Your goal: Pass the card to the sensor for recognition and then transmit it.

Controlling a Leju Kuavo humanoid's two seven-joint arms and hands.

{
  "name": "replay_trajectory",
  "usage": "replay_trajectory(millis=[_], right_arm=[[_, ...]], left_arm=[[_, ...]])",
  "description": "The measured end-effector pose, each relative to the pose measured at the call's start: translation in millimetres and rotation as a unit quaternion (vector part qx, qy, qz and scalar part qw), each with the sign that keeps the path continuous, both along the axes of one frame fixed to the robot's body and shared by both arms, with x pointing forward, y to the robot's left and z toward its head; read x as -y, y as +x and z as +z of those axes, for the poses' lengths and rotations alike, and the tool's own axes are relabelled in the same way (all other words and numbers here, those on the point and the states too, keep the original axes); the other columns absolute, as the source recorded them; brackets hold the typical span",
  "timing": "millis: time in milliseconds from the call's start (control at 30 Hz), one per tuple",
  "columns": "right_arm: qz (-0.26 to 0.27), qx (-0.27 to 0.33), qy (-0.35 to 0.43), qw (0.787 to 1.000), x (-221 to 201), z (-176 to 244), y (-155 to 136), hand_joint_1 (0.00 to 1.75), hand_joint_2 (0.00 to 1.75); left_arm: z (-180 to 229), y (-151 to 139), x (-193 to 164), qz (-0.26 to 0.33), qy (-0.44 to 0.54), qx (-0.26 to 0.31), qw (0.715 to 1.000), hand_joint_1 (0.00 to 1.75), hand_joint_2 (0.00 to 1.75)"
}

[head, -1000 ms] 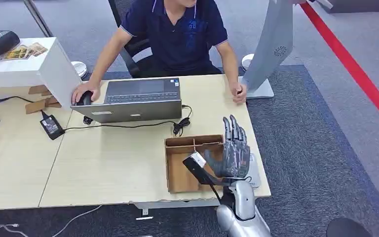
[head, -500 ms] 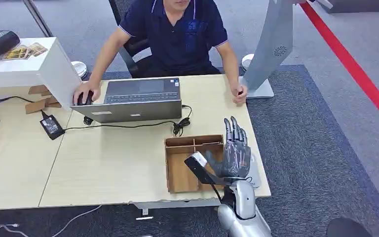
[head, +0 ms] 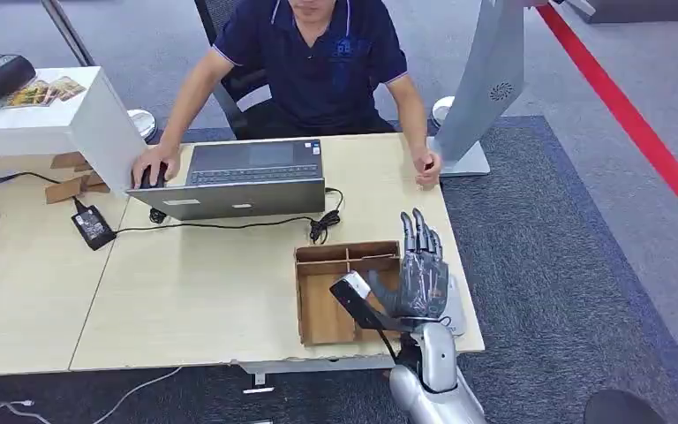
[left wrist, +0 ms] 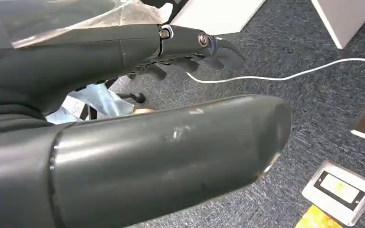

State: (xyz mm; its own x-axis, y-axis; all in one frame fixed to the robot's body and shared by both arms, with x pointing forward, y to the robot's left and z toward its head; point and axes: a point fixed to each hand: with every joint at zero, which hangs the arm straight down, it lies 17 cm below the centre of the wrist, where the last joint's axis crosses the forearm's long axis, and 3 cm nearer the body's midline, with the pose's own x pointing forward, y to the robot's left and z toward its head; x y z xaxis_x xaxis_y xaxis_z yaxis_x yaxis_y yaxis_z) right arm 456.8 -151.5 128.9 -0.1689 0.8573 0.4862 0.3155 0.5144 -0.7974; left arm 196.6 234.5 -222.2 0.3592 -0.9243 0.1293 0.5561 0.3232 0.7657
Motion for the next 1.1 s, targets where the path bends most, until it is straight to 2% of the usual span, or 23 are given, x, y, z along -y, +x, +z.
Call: replay_trajectory(millis=[1100], right_arm=[[0.0,0.006,0.001,1.0,0.6,8.0,11.0,0.05,1.75]], left_arm=[[0.8,1.3,3.4,-0.011,0.001,0.002,1.0,0.0,0.0]])
